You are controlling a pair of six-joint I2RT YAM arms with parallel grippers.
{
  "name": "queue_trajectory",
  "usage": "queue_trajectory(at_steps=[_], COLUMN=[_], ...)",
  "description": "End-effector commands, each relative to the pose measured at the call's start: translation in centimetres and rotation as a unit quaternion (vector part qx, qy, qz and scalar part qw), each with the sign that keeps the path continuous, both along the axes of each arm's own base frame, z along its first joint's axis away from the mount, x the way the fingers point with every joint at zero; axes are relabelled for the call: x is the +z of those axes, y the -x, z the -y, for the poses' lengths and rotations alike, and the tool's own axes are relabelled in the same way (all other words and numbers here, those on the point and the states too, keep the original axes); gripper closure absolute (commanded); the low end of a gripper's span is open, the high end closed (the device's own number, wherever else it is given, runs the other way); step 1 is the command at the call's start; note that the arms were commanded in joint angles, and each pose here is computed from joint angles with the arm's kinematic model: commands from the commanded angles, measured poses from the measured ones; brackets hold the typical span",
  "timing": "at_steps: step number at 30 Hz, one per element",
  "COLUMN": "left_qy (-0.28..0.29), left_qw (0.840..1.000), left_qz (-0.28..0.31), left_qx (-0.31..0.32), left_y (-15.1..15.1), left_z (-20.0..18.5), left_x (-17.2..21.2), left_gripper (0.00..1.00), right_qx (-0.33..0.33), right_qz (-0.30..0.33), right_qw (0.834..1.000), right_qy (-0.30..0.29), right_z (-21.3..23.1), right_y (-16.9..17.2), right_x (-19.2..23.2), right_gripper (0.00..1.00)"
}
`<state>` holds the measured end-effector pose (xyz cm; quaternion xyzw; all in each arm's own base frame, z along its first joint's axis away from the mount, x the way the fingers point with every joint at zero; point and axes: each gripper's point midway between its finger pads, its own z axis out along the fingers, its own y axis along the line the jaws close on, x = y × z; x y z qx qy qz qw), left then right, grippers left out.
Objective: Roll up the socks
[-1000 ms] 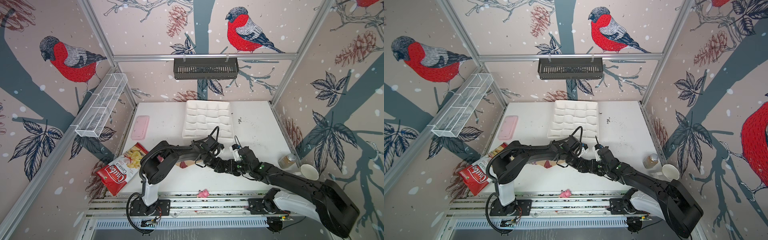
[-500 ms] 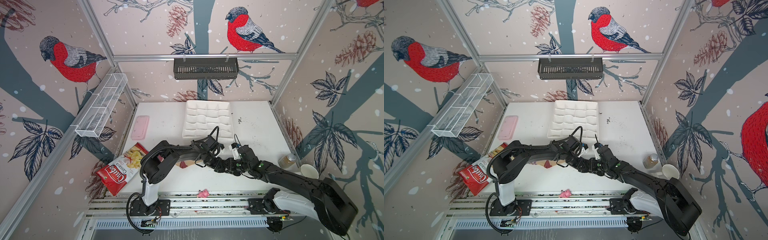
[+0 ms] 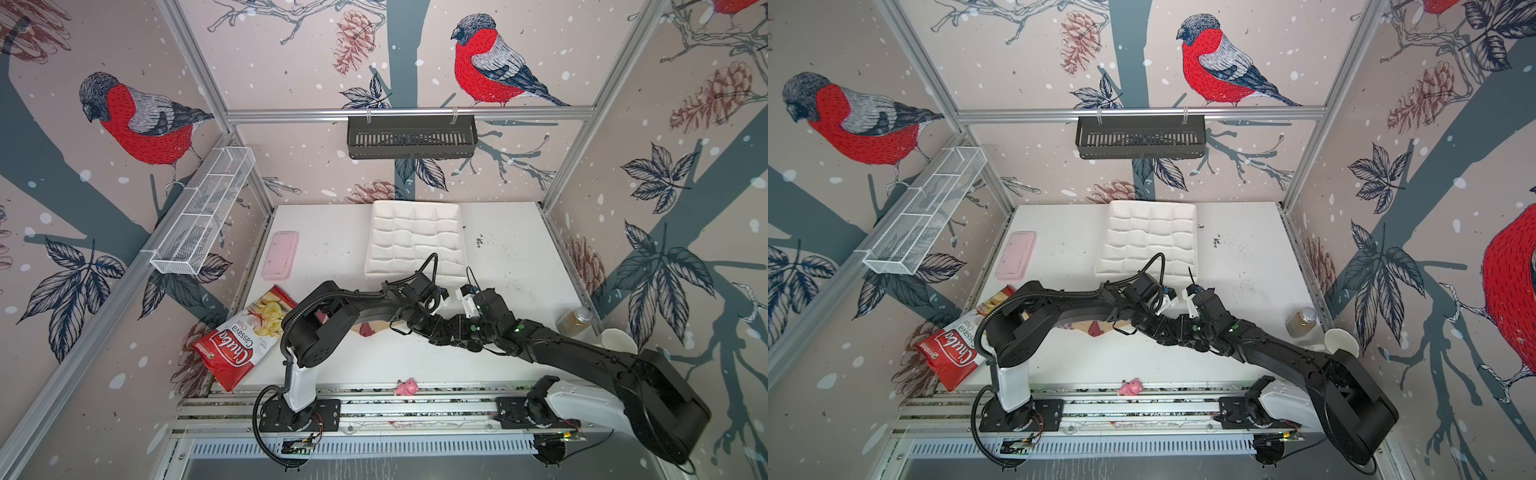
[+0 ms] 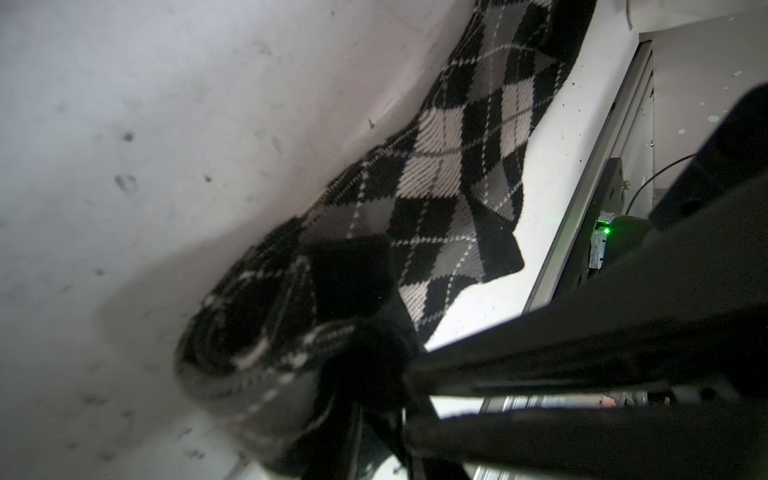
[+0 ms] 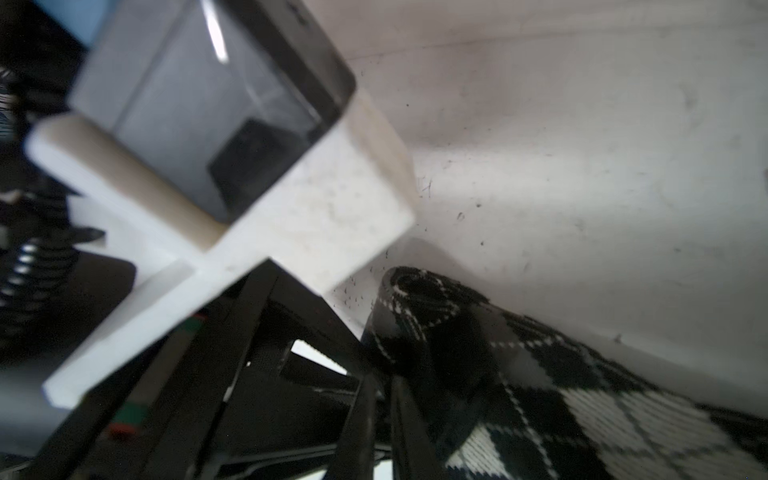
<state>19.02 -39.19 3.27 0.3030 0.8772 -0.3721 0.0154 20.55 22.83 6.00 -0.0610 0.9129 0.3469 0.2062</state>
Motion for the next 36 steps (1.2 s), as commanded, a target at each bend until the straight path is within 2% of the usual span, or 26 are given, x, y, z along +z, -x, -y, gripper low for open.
queue_trajectory(at_steps=[1,17,23,27,36], left_qy=[-0.004,0.030,0.059,0.049,0.036], left_qw=[1.000,1.000,0.998,0.998,0.998], left_qz=[0.003,-0.005,0.005,0.015,0.011], left_qx=[-0.001,-0.005,0.024,0.045,0.046], left_y=[-0.1,0.1,-1.4,-2.6,-2.9], left_z=[-0.1,-0.3,-1.7,-2.8,-2.9], left_x=[-0.3,1.6,3.7,3.5,1.7], left_gripper=[0.78,0.76,0.72,0.72,0.71], right_qx=[0.012,-0.011,-0.013,-0.013,-0.010], right_qz=[0.001,-0.034,-0.036,-0.034,-0.029], right_qw=[1.000,0.998,0.997,0.997,0.998], right_qy=[-0.011,0.057,0.062,0.061,0.057], right_z=[-0.7,1.2,1.4,1.4,1.4], right_y=[0.1,-0.1,-0.2,-0.3,-0.4], right_x=[0.2,-3.8,-4.1,-4.0,-3.5], right_gripper=[0.88,0.90,0.90,0.90,0.90])
